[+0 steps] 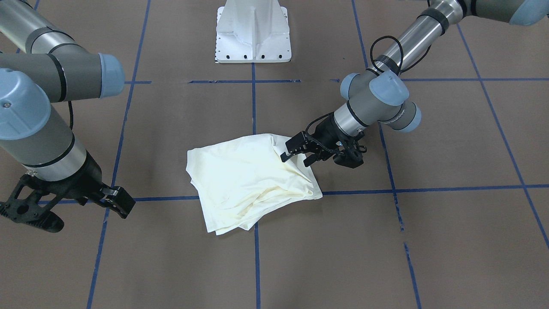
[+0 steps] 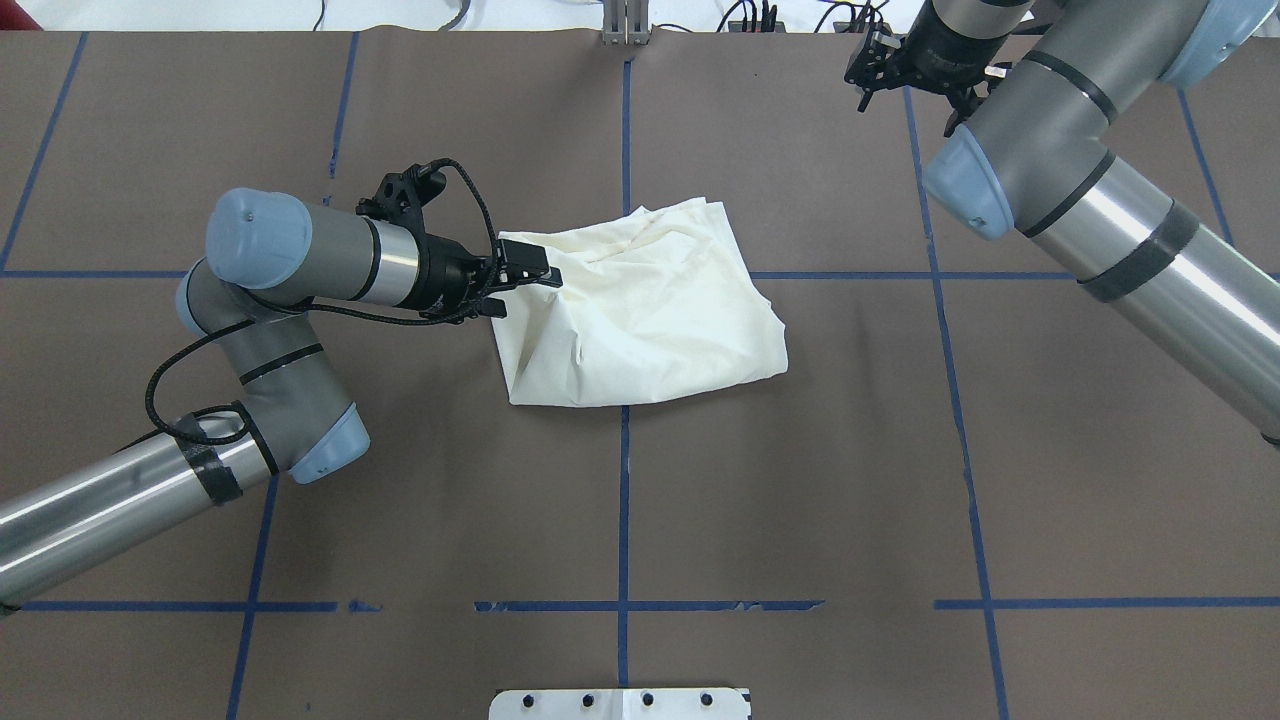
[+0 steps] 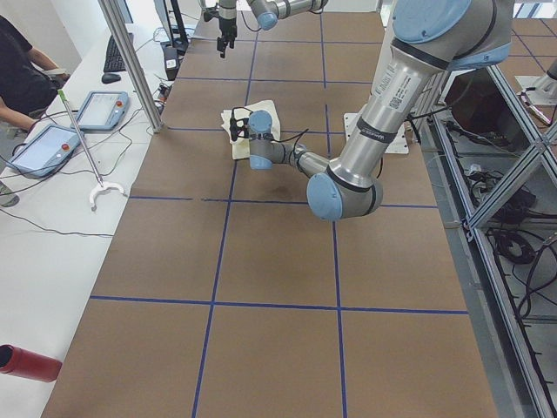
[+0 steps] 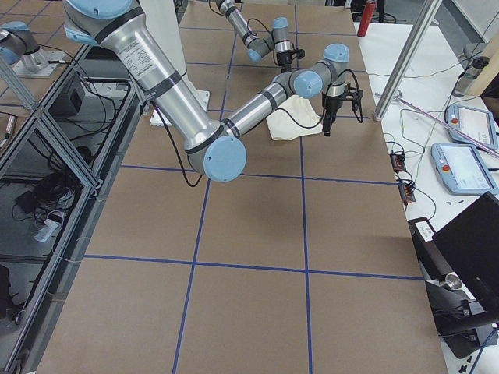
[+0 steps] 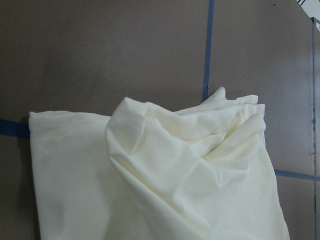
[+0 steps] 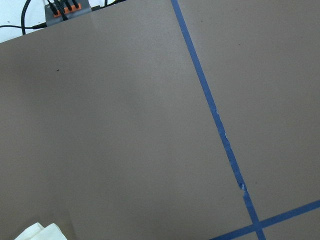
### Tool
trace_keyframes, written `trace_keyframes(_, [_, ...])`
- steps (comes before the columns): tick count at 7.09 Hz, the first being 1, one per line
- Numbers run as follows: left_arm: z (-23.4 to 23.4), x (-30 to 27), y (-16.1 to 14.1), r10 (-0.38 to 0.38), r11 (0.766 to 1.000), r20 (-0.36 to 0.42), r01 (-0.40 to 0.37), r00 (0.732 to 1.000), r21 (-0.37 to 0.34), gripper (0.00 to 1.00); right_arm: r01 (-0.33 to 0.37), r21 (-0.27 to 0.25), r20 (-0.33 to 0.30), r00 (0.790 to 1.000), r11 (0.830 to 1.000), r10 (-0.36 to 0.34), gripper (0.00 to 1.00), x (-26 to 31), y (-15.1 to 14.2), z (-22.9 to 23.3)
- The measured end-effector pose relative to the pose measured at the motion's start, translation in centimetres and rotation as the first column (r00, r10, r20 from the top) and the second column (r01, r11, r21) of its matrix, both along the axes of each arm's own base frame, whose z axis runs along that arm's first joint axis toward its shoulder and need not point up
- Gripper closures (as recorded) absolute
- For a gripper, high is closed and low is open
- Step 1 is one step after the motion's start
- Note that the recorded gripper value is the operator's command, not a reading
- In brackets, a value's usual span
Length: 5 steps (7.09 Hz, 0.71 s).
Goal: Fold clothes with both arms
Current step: 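Push the bundle's side nearest the left gripper inward while the right gripper stays raised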
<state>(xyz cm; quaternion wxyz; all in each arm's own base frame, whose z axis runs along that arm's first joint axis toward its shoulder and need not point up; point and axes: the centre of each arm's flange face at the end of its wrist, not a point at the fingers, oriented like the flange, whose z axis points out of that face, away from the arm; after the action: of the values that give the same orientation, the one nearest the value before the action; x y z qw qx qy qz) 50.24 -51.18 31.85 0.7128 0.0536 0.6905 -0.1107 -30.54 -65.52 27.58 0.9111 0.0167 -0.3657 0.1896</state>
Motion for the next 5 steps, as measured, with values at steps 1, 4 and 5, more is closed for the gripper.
trace_keyframes(1, [0.3,0.4,0.3,0.005,1.000,-0.035,-0.005,0.999,-0.001,0.00,0.000,0.003,0.001,1.000,1.000,0.000,0.00,0.1,0.1,-0.1])
trace_keyframes(4, [-1.1,2.7,2.0,0.043,0.999,-0.081,-0.043,0.996,0.002,0.00,0.000,0.004,0.001,1.000,1.000,0.000,0.00,0.2,0.1,-0.2])
trace_keyframes(5, [-1.9,3.7,2.9,0.057,0.998,-0.092,-0.057,0.994,-0.003,0.00,-0.001,0.004,0.001,1.000,1.000,0.001,0.00,0.2,0.1,-0.1])
